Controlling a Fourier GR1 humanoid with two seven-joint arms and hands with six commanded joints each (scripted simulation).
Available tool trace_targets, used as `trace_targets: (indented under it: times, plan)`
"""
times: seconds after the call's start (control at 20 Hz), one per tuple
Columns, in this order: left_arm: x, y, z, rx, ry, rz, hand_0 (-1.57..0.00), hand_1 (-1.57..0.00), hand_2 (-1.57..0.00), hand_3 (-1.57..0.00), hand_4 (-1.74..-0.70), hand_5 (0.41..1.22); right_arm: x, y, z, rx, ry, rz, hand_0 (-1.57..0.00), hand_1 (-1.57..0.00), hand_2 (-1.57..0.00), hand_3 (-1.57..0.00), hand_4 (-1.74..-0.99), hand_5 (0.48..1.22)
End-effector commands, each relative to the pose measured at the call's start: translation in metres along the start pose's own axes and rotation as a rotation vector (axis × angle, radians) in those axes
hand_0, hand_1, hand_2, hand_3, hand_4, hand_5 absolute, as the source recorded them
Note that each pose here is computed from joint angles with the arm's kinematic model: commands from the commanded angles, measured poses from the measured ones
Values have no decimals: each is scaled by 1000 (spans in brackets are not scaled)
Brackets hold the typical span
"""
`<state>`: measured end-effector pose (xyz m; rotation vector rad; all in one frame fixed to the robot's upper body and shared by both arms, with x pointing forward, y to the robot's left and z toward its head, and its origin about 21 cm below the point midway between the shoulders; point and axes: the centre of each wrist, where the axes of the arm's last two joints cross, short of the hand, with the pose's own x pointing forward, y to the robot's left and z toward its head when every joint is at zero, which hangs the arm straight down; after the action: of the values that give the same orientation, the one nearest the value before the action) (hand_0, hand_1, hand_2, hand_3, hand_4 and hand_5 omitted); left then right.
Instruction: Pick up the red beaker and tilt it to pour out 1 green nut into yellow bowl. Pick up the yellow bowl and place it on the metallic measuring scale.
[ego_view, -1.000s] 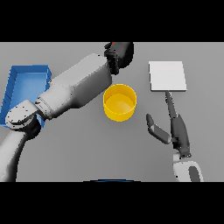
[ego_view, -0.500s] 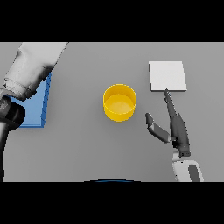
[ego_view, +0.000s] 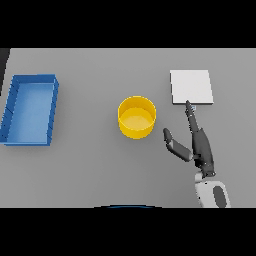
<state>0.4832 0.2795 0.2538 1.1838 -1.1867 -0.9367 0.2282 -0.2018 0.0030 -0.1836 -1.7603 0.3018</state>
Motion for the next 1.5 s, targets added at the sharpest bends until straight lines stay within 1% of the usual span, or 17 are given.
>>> trace_targets:
  times: [0.0,0.1,0.2,0.25,0.4,0.55,0.7,0.75,0.9,0.95,1.0,1.1,1.2,1.25,1.3,1.4,1.45]
  plan:
    - [-15,-7,1,7,71,81,-1571,-1571,-1571,-1426,-1740,1221,-1,-2,3,4,-9,-1,1,1,1,1,-1050,653]
    - [-41,-27,5,15,131,211,-1571,-1571,-1571,-1452,-1741,1221,2,-3,1,0,-6,-1,1,1,1,1,-1053,651]
    - [-55,-48,11,3,217,315,-1571,-1571,-1571,-1467,-1741,1221,3,-3,0,3,-4,20,1,1,1,1,-1047,651]
    - [-62,-54,15,6,240,354,-1571,-1571,-1571,-1470,-1741,1221,6,-1,1,-2,-7,35,1,1,1,1,-1048,651]
    - [-80,-73,33,4,271,459,-1571,-1571,-1571,-1479,-1741,1221,2,-6,4,-1,1,65,1,1,1,1,-1046,649]
    - [-84,-97,55,7,348,524,-1571,-1571,-1571,-1450,-1741,1221,2,-3,3,18,11,54,1,1,1,1,-1026,648]
    - [-86,-111,75,26,355,567,-1571,-1571,-1571,-1445,-1741,1221,1,-3,3,18,5,60,1,1,1,1,-1020,646]
    - [-87,-115,79,23,367,588,-1571,-1571,-1571,-1455,-1741,1221,-2,-4,8,23,1,52,1,1,1,1,-1015,646]
    - [-88,-137,96,12,366,633,-1571,-1571,-1571,-1512,-1741,1221,-4,-5,8,13,3,37,1,1,1,1,-1004,648]
    - [-88,-142,99,5,383,648,-1571,-1571,-1571,-1523,-1741,1194,-3,-1,7,19,9,31,1,1,1,1,-1005,647]
    - [-87,-147,102,-4,406,660,-1571,-1571,-1571,-1533,-1741,1173,-5,-5,8,11,7,25,1,1,1,1,-1006,647]
    - [-89,-146,109,-12,421,678,-1571,-1571,-1571,-1547,-1741,1123,-2,-5,6,7,-17,33,1,1,1,1,-1010,650]
    - [-88,-149,114,-10,406,656,-1571,-1571,-1571,-1555,-1741,1046,-1,-5,8,5,-11,39,1,1,1,1,-1013,644]
    - [-89,-153,119,-12,402,634,-1571,-1571,-1571,-1559,-1713,991,-3,-8,8,-1,4,39,1,1,1,1,-1017,638]
    - [-91,-152,121,-18,404,619,-1571,-1571,-1571,-1561,-1645,941,-1,-8,7,4,5,45,1,1,1,1,-1021,636]
    - [-92,-156,128,-37,400,595,-1571,-1571,-1563,-1536,-1401,848,0,-9,5,3,-4,45,1,1,1,1,-1017,635]
    - [-94,-157,130,-41,398,590,-1571,-1543,-1501,-1470,-1275,810,-2,-9,6,-1,-2,37,1,1,1,1,-1012,634]
